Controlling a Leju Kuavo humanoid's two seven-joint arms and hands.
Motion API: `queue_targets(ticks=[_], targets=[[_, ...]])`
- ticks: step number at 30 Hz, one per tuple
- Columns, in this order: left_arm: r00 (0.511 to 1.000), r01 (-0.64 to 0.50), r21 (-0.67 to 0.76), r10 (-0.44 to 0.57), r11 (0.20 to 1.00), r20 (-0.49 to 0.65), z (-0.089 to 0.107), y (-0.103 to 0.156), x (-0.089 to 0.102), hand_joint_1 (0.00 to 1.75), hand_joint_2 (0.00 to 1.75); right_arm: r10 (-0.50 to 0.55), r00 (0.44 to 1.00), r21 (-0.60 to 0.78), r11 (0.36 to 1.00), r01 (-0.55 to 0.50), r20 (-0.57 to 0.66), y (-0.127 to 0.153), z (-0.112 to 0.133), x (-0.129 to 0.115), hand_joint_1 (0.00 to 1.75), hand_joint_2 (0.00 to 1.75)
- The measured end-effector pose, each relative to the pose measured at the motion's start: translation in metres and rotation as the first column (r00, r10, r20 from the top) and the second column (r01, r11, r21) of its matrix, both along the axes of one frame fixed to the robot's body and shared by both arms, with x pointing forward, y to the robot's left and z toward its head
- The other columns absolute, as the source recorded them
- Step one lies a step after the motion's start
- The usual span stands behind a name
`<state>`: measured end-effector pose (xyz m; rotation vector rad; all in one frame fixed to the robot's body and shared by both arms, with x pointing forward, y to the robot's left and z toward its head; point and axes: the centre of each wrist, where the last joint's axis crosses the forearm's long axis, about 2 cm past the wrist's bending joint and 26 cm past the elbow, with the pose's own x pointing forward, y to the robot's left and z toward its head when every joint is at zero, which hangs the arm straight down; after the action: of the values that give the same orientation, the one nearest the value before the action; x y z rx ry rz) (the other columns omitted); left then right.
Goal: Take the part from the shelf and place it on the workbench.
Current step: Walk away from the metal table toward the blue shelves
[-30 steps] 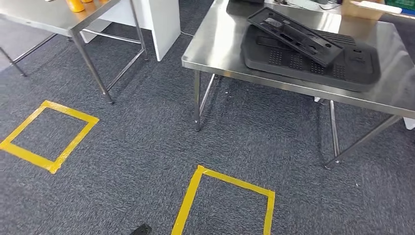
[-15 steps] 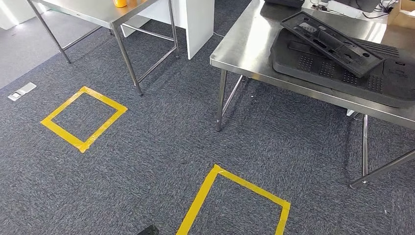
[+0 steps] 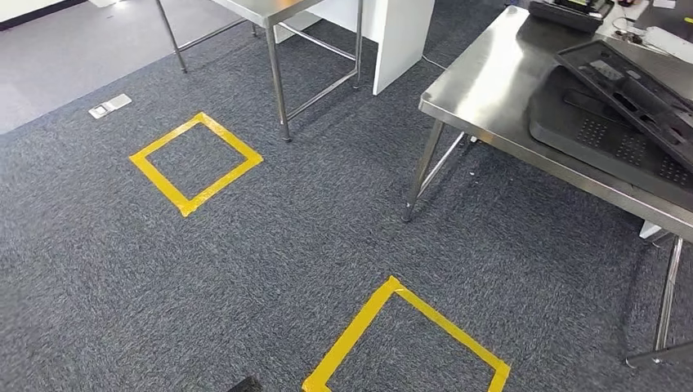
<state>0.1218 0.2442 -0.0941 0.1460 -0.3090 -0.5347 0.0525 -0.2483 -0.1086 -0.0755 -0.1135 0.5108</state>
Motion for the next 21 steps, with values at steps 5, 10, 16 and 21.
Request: queue_targets(ticks=[5, 10, 16, 21], targets=[[1.000, 0.000, -0.004, 0.000, 1.000, 0.001, 0.000, -0.002, 0.000, 0.00, 0.00, 0.000, 1.000, 0.001, 1.000, 0.000, -0.006, 0.000, 0.000, -0.003, 0.00, 0.00], [1.000, -0.002, -0.003, 0.002, 1.000, 0.000, 0.000, -0.003, -0.001, 0.00, 0.00, -0.001, 1.000, -0.001, 1.000, 0.001, -0.004, 0.000, 0.000, -0.002, 0.00, 0.00], [1.000, -0.004, 0.002, 0.004, 1.000, -0.012, -0.001, -0.003, -0.007, 0.00, 0.00, -0.001, 1.000, -0.003, 1.000, 0.001, -0.003, -0.001, 0.000, -0.002, 0.00, 0.00], [0.999, -0.026, 0.007, 0.027, 1.000, -0.037, -0.002, -0.003, -0.009, 0.00, 0.00, -0.003, 1.000, -0.004, 1.000, 0.003, -0.010, -0.001, -0.001, -0.006, 0.00, 0.00]])
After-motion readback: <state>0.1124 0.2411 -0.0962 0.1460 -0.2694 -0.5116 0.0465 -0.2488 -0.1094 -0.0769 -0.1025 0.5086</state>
